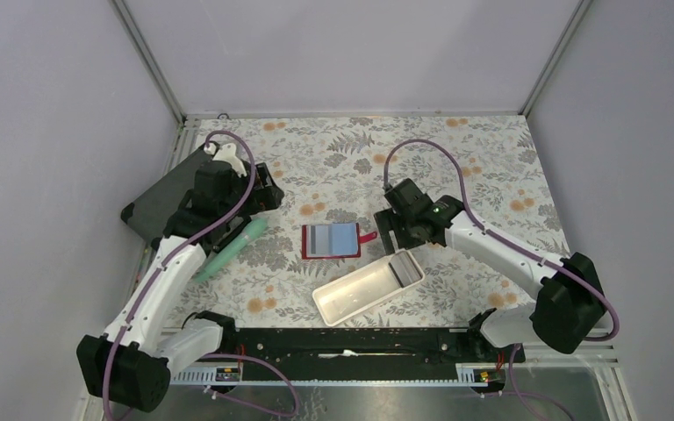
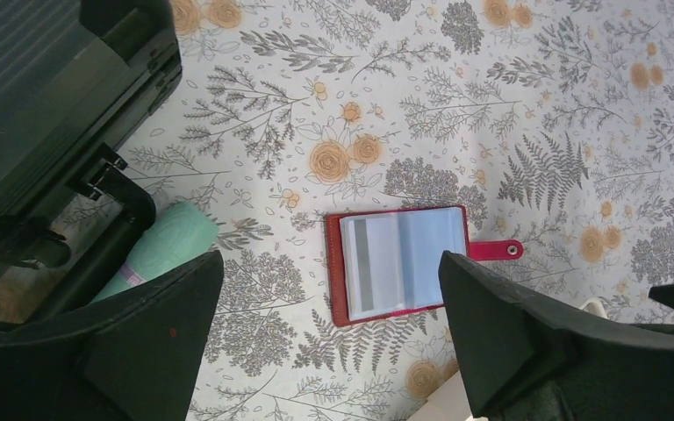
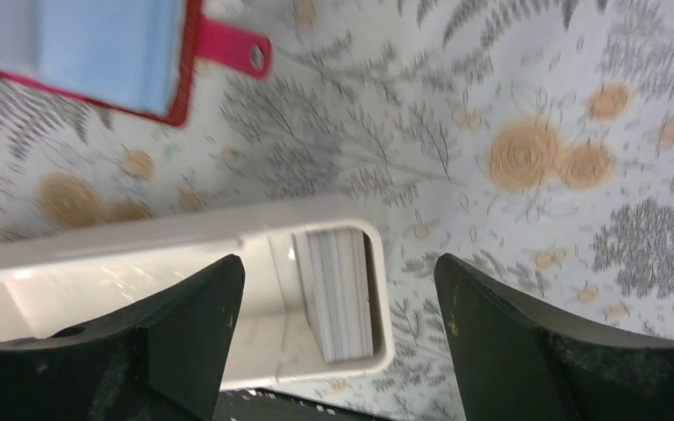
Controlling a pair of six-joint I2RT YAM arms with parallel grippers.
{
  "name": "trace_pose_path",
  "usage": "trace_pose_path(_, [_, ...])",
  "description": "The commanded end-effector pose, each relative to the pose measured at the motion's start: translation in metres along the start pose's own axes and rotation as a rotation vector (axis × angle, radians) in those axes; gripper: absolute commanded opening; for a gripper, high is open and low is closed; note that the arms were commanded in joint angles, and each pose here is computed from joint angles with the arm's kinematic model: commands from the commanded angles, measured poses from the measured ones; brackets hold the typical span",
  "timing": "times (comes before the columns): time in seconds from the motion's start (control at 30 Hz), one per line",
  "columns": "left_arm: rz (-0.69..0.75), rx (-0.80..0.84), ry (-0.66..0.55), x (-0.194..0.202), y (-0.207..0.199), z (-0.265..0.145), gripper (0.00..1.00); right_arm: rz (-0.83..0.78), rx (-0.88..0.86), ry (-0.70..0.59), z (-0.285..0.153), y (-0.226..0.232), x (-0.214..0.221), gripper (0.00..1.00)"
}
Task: Put the credit cards into the card holder
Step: Pick up the credit card from the storage box.
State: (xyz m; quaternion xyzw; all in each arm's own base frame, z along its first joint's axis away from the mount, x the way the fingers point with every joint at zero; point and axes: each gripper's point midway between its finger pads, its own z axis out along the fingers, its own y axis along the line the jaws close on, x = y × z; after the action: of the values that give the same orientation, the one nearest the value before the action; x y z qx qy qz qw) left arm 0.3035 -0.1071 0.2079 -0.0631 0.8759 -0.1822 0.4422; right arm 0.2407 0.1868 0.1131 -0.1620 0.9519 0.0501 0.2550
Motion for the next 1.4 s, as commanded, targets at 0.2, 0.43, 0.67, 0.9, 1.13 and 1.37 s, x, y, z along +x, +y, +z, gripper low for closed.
trace_pose_path(0.2, [0.008, 0.049, -0.092, -0.020, -0.005, -0.019, 0.99, 0.026, 0.063, 0.214, 0.004, -0.011, 0.063, 0.88])
trace_pose_path(0.43, [-0.007, 0.048, -0.096, -0.021, -0.002, -0.021, 0.99, 0.037, 0.078, 0.286, 0.017, -0.010, 0.080, 0.87])
trace_pose_path(0.67, [-0.025, 0.062, -0.077, -0.018, -0.002, -0.017, 0.99, 0.038, 0.149, 0.304, 0.025, -0.021, 0.086, 0.86])
trace_pose_path(0.9, [-0.040, 0.072, -0.060, -0.016, -0.002, -0.013, 0.99, 0.026, 0.221, 0.284, 0.020, -0.031, 0.078, 0.82])
trace_pose_path(1.13, [-0.050, 0.082, -0.058, -0.016, -0.002, -0.013, 0.99, 0.025, 0.237, 0.269, 0.013, -0.030, 0.071, 0.78])
trace_pose_path(1.37, [-0.058, 0.096, -0.049, -0.015, -0.003, -0.012, 0.99, 0.004, 0.264, 0.257, 0.007, -0.028, 0.063, 0.75])
